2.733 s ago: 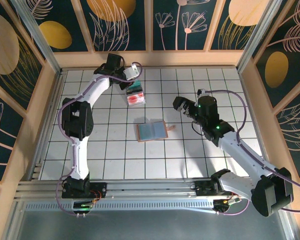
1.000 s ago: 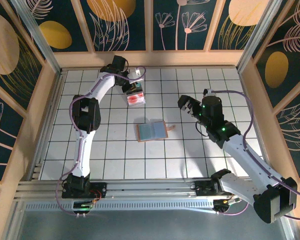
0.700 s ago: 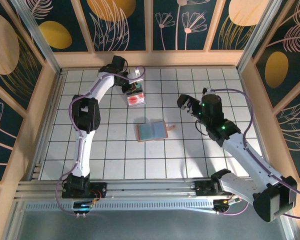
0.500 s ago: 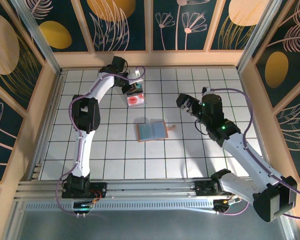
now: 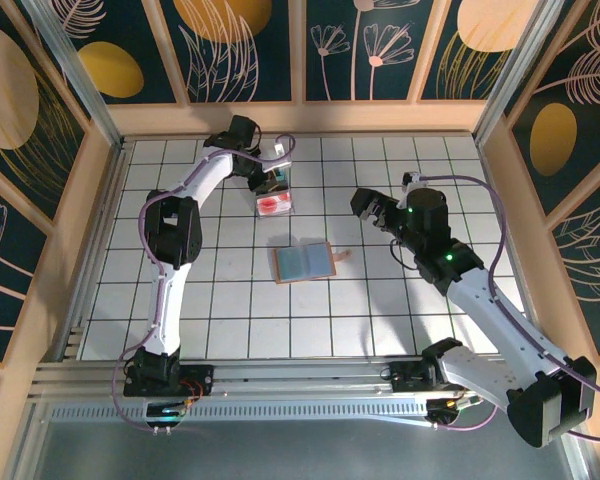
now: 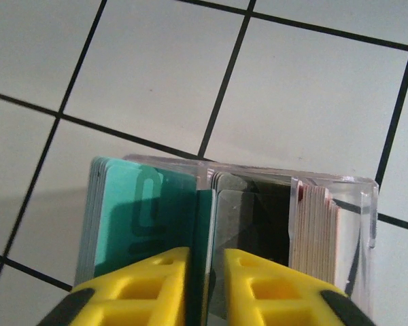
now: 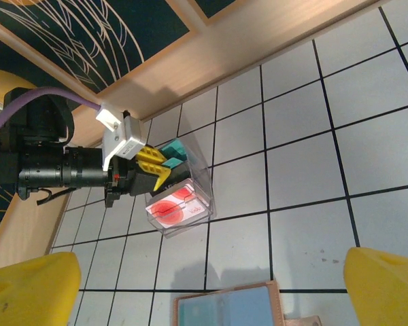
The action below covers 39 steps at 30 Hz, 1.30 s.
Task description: Take the credit cards out of the card holder
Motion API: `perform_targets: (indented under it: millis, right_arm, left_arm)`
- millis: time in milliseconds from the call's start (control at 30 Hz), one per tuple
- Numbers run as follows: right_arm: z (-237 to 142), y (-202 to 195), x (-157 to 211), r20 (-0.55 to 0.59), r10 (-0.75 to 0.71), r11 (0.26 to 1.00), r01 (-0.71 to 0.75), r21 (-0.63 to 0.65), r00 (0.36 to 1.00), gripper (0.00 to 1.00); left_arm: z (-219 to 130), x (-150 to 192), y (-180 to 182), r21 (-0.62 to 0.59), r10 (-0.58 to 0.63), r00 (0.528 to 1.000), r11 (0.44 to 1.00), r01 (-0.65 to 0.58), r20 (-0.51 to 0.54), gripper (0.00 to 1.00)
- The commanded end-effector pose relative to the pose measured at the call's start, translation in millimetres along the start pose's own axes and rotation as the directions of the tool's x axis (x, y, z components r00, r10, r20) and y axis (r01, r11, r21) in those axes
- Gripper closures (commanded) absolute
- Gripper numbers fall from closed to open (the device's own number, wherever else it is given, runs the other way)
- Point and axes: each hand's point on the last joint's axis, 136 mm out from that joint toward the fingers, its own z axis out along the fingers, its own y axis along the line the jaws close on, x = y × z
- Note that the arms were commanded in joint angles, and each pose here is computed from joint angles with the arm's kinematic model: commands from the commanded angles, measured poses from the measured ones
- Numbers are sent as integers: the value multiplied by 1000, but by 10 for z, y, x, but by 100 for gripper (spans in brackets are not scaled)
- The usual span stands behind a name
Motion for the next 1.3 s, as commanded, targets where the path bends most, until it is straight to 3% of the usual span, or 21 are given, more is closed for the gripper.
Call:
perform_targets:
  millis: [0,100,367,533,867,933,967,1067,1200,1267]
  right_arm:
    - [-26,33,-32,1,-7,1000,7,6,1000,1]
    - [-27,38,5,-13,-16,1000,16,9,1000,2]
    - [91,-70,173,-82,-25,994,34,102,996,24]
    - [214,-64,399,-152,-55,983,80,164,987,31]
    - [381,-139,701,-246,-28,970,86,226,969,44]
    - [402,-160,766,-265,-14,970,77,230,964,45]
    - [413,-185,801,-274,-5,968,73,238,962,45]
    - [471,-228,935,-315,13,966,69,247,949,50]
    - [563,-198,1141,-379,21,969,74,234,925,56]
    - [613,-166,1244,-409,20,971,80,225,912,56]
  left_arm:
    - [-176,-167,-7,3,-33,999,999,33,16,76]
    - [-266,-262,19,-4,-37,999,999,38,32,71]
    - [-647,-513,51,-48,-59,995,997,64,82,68]
    - [-911,-630,52,-91,-107,988,989,118,116,60]
    - [-990,-358,-109,-174,-226,962,952,251,150,62]
    - [-1032,-337,-181,-167,-293,937,931,325,193,58]
    - [-1071,-335,-208,-172,-320,921,917,360,222,51]
    - [-1252,-289,-296,-209,-419,843,840,501,337,38]
    - [-1568,-68,-467,-248,-546,692,671,699,472,15]
    - [-1643,97,-591,-237,-609,609,581,778,508,11]
